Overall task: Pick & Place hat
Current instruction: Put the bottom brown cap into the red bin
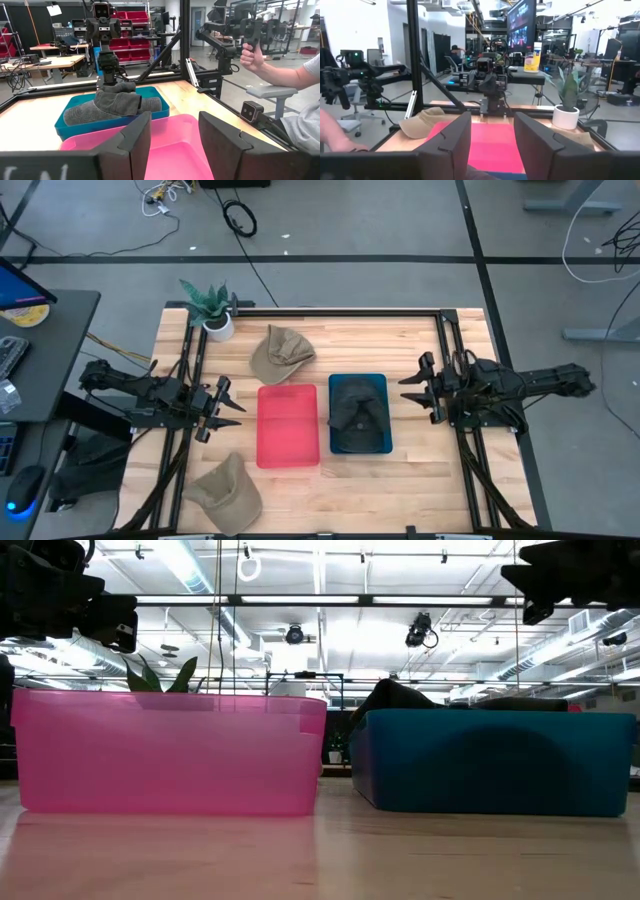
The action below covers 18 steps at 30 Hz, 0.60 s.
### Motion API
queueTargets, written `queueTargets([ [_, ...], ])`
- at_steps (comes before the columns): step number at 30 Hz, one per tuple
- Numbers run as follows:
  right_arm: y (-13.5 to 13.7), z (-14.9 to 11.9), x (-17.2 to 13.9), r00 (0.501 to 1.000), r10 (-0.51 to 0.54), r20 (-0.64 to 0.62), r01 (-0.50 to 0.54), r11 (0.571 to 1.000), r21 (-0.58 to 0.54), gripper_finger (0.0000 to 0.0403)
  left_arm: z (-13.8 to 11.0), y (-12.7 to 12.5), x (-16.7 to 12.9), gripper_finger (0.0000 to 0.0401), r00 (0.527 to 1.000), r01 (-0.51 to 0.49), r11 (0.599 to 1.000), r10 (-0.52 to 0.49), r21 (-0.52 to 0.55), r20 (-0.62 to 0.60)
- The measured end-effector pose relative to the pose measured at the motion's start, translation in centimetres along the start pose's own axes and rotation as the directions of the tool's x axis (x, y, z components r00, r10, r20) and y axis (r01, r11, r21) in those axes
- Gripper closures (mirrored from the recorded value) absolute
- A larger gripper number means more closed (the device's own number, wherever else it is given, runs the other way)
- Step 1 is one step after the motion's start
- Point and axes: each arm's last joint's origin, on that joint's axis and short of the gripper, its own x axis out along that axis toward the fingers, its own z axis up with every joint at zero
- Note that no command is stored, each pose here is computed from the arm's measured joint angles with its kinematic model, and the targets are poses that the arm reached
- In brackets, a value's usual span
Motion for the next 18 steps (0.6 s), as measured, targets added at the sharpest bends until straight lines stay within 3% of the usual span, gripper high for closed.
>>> queueTargets([
  [11,0.2,0.5,-1.8,0.996,0.076,0.051,-0.076,0.997,-0.005,0.0247,0.0,0.0,0.0,0.0232,1.000,0.000,1.000,0.000,0.000,0.000],
  [18,0.3,-1.5,-1.9,0.986,0.072,0.148,-0.070,0.997,-0.020,0.0247,0.0,0.0,0.0,0.0232,1.000,0.000,1.000,0.000,0.000,0.000],
])
